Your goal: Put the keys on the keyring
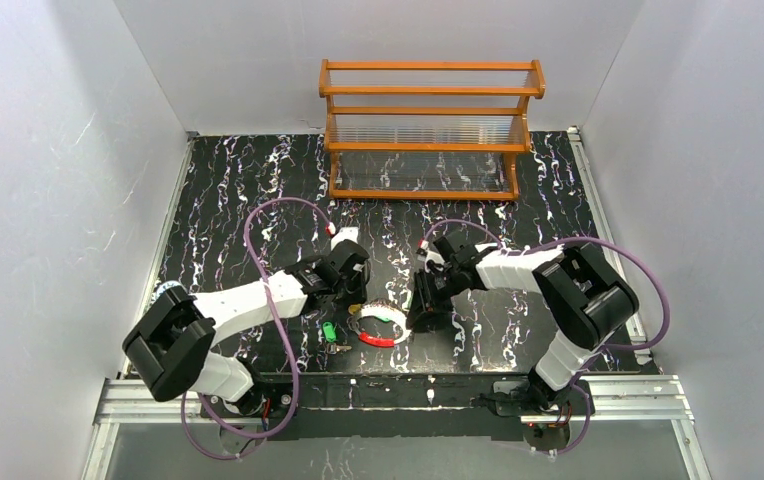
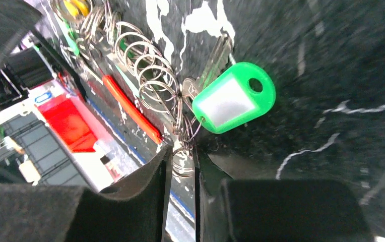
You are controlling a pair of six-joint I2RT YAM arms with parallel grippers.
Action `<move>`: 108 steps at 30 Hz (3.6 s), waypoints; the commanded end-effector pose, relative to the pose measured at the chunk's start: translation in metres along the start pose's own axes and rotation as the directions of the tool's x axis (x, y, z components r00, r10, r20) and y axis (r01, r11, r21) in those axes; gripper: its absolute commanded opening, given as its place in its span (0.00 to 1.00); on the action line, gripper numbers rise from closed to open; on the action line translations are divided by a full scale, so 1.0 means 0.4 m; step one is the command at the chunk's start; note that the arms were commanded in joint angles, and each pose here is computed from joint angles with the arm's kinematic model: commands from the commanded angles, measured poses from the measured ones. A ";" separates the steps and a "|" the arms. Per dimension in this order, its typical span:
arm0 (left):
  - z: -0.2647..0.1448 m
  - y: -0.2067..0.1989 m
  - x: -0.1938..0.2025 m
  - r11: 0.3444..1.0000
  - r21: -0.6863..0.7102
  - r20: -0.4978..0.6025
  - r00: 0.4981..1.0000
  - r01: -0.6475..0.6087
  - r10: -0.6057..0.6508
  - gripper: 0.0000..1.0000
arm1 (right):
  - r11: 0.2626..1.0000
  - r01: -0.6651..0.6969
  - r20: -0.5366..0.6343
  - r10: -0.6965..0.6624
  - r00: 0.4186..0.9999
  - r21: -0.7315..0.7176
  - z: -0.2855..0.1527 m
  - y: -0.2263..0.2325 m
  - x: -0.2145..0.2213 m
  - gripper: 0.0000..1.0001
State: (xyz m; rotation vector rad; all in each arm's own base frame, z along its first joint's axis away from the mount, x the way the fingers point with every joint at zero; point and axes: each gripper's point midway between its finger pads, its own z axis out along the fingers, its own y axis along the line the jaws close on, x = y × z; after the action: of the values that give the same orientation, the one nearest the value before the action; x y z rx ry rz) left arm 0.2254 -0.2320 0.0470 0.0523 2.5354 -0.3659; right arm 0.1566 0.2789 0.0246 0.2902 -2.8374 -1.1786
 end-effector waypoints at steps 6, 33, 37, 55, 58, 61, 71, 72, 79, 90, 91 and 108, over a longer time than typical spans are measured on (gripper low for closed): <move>-0.058 -0.015 -0.029 0.991 0.077 0.050 0.993 -0.113 0.109 0.26 | 0.993 0.036 -0.076 -0.045 0.996 -0.115 0.004 0.073 0.061 0.29; -0.093 -0.096 -0.014 0.822 0.361 0.288 0.891 -0.441 0.351 0.33 | 0.986 0.166 -0.053 -0.167 0.984 -0.017 0.035 0.045 0.002 0.31; -0.071 -0.104 0.008 0.783 0.376 0.252 0.868 -0.495 0.428 0.33 | 0.988 0.140 -0.091 -0.146 0.985 -0.063 0.036 0.055 0.048 0.31; -0.089 -0.093 -0.017 0.789 0.321 0.231 0.851 -0.525 0.472 0.28 | 0.943 0.329 0.117 -0.334 0.935 0.059 -0.019 0.129 -0.111 0.30; -0.106 -0.077 -0.029 0.831 0.294 0.249 0.877 -0.472 0.410 0.28 | 0.933 0.356 0.129 -0.360 0.924 0.057 -0.011 0.149 -0.144 0.28; -0.122 -0.057 -0.038 0.870 0.268 0.271 0.899 -0.413 0.344 0.28 | 0.925 0.378 0.118 -0.379 0.918 0.036 0.008 0.168 -0.163 0.25; -0.153 -0.010 -0.013 0.897 0.262 0.298 0.914 -0.357 0.276 0.28 | 0.906 0.419 0.028 -0.421 0.907 0.060 0.077 0.168 -0.140 0.09; -0.155 -0.010 -0.012 0.897 0.264 0.298 0.914 -0.354 0.273 0.28 | 0.906 0.418 0.019 -0.420 0.907 0.061 0.082 0.163 -0.134 0.09; -0.151 -0.009 -0.008 0.898 0.265 0.290 0.917 -0.353 0.275 0.28 | 0.901 0.427 -0.008 -0.427 0.904 0.079 0.092 0.154 -0.104 0.03; -0.143 -0.010 -0.007 0.897 0.257 0.281 0.916 -0.361 0.288 0.28 | 0.897 0.436 -0.014 -0.436 0.900 0.075 0.112 0.158 -0.099 0.01; -0.142 -0.008 -0.008 0.898 0.254 0.281 0.916 -0.360 0.288 0.28 | 0.896 0.437 -0.010 -0.438 0.899 0.077 0.112 0.161 -0.101 0.01; -0.125 0.007 0.014 0.893 0.242 0.262 0.912 -0.379 0.316 0.28 | 0.886 0.456 0.073 -0.462 0.884 0.086 0.120 0.225 -0.187 0.05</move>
State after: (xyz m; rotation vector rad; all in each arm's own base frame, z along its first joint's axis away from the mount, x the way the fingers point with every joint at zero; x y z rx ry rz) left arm 0.1970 -0.2210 0.0918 0.5210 2.1725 -0.5874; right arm 0.1991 0.3739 0.0465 0.9680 -2.9668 -1.1379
